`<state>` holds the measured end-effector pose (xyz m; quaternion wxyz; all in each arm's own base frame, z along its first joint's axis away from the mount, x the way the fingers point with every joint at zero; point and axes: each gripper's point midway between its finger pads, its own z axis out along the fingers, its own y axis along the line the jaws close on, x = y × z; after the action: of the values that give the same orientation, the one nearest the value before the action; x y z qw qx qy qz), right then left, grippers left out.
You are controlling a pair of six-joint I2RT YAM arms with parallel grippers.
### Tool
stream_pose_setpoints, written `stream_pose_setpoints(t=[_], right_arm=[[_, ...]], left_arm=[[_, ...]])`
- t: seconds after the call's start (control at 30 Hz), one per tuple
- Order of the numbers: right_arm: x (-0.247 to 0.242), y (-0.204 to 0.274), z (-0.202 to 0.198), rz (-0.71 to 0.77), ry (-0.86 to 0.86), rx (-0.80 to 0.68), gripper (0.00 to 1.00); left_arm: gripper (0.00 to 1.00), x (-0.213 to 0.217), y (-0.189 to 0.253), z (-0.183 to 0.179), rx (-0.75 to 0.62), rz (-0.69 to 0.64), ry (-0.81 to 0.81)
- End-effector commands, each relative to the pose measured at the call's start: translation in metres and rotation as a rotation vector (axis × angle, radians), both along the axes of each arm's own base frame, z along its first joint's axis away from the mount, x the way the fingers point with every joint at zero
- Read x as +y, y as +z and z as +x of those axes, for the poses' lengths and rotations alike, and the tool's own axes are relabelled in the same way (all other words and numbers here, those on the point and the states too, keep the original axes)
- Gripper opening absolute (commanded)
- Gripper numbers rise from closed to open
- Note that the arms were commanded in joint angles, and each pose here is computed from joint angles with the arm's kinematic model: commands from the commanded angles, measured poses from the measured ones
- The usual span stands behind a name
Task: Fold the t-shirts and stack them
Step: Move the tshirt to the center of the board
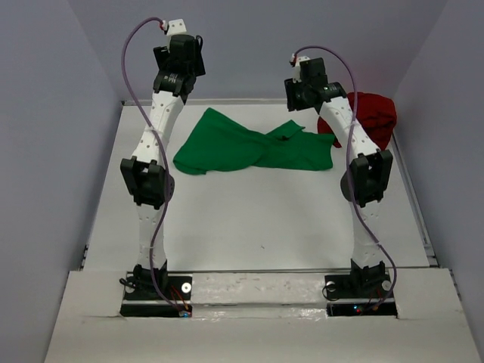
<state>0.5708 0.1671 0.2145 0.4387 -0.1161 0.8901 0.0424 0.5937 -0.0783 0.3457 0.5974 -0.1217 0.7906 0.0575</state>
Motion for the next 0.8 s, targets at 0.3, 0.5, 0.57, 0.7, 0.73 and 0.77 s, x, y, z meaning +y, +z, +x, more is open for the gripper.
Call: stream_pose_setpoints(t=[0.3,0.5,0.57,0.7,0.73,0.77], right_arm=[[-0.059,-0.050,0.022,0.090,-0.101,0.076,0.50],[-0.049,-0.087,0.020,0.125,-0.073,0.144,0.52],[-0.047,-0.098,0.018,0.135,-0.073,0.168,0.50],[-0.043,-0.120,0.017,0.154,-0.074,0.202,0.48],[-0.043,-0.127,0.017,0.153,-0.077,0.209,0.48],[-0.043,-0.130,0.018,0.151,-0.078,0.212,0.47]], left_arm=[[0.86,0.017,-0.108,0.033,0.190,-0.057,-0.057],[0.87,0.015,-0.097,0.031,0.161,-0.066,-0.072],[0.87,0.014,-0.094,0.029,0.158,-0.070,-0.073],[0.87,0.012,-0.088,0.025,0.148,-0.076,-0.079],[0.87,0.008,-0.093,0.023,0.158,-0.073,-0.084],[0.87,0.008,-0.085,0.020,0.145,-0.070,-0.086]])
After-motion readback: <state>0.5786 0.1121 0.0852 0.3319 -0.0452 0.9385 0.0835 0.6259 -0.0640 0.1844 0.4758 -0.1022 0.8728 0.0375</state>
